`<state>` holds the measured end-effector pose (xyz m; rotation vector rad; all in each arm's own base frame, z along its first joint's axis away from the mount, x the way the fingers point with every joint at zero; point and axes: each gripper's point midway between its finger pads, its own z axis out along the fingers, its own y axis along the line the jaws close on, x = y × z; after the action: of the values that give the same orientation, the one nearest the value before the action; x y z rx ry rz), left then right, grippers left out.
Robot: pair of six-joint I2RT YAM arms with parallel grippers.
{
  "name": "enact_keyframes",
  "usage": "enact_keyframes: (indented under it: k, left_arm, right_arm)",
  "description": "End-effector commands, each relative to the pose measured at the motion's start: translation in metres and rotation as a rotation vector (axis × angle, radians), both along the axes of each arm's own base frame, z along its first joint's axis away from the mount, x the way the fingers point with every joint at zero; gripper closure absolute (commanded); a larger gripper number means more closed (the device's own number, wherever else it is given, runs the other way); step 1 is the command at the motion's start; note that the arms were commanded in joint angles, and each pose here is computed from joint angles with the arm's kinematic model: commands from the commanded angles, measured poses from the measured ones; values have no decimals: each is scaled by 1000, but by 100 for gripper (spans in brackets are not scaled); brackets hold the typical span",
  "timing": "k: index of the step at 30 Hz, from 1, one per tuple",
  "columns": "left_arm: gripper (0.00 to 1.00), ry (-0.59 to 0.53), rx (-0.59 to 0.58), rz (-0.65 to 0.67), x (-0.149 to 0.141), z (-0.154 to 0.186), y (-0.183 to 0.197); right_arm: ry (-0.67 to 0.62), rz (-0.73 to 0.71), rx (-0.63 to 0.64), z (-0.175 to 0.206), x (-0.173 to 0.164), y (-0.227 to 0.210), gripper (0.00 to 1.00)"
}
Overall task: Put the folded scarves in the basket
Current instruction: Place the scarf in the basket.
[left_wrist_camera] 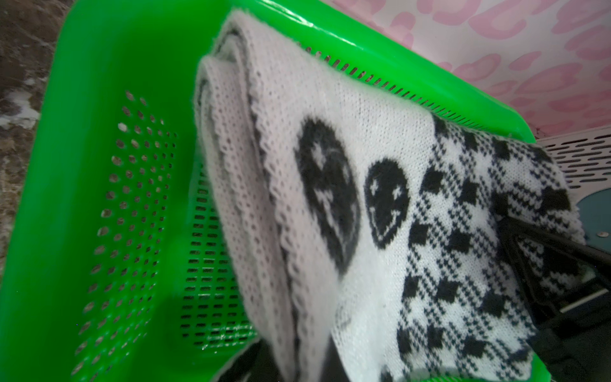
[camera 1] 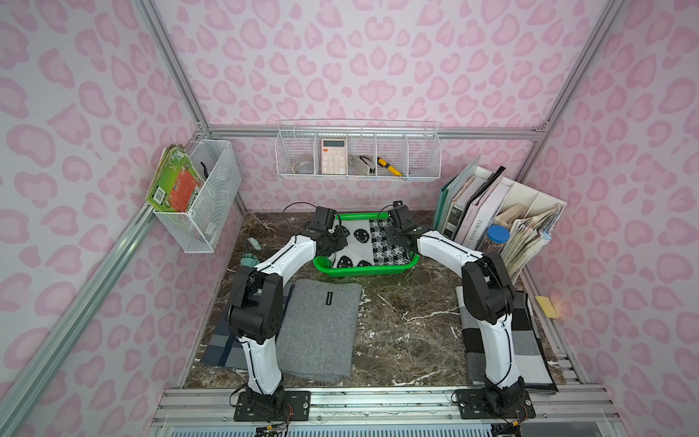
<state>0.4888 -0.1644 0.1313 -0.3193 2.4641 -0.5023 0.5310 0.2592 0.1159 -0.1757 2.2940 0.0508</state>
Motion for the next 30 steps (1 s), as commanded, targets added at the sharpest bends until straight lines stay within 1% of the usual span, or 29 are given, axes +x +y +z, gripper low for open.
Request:
enact_keyframes:
  k: [1,3,4,7,9,11,13,15,18,19,20,23,25,26,28,30]
  left_arm:
    - [87,4,-26,-12,1,2,-4]
    - [75,-2,-30,-12,1,6,-5]
    - [67,-9,-33,-11,1,9,-5]
    - [52,-27,-81,-45,-2,24,-14]
    - [42,-36,-114,-64,-5,35,-20]
    - [34,-56,-129,-77,-8,47,-24]
    - [31,-72,-132,-77,-12,60,-23]
    - [30,-80,-140,-77,-19,71,-23]
    - [29,-111,-152,-87,-33,90,-24]
    - [29,-132,-158,-92,-37,100,-26]
    - [29,-114,-156,-95,-46,95,-26]
    - [31,-118,-173,-104,-67,106,-29]
    - [32,-135,-185,-119,-85,117,-34]
    - [32,-142,-189,-131,-94,122,-37]
    - [31,-160,-188,-161,-118,131,-43]
    - [31,-164,-187,-185,-140,135,-47]
  right_arm:
    - [-5,-15,-1,3,2,-1,87]
    - [-10,-9,5,6,1,1,73]
    - [-13,-5,5,7,0,3,68]
    - [-26,1,11,18,-2,7,51]
    - [-33,3,12,28,-3,8,44]
    - [-49,9,23,41,-6,11,43]
    - [-70,15,30,56,-12,14,42]
    - [-92,19,36,72,-21,16,41]
    - [-122,29,63,96,-40,16,40]
    - [-128,32,80,103,-48,15,40]
    - [-132,36,96,109,-56,14,40]
    - [-144,60,156,125,-91,12,41]
    - [-155,98,215,135,-120,13,40]
    - [-145,106,235,131,-133,11,38]
    - [-136,119,297,134,-162,7,35]
    - [-128,125,333,135,-186,4,33]
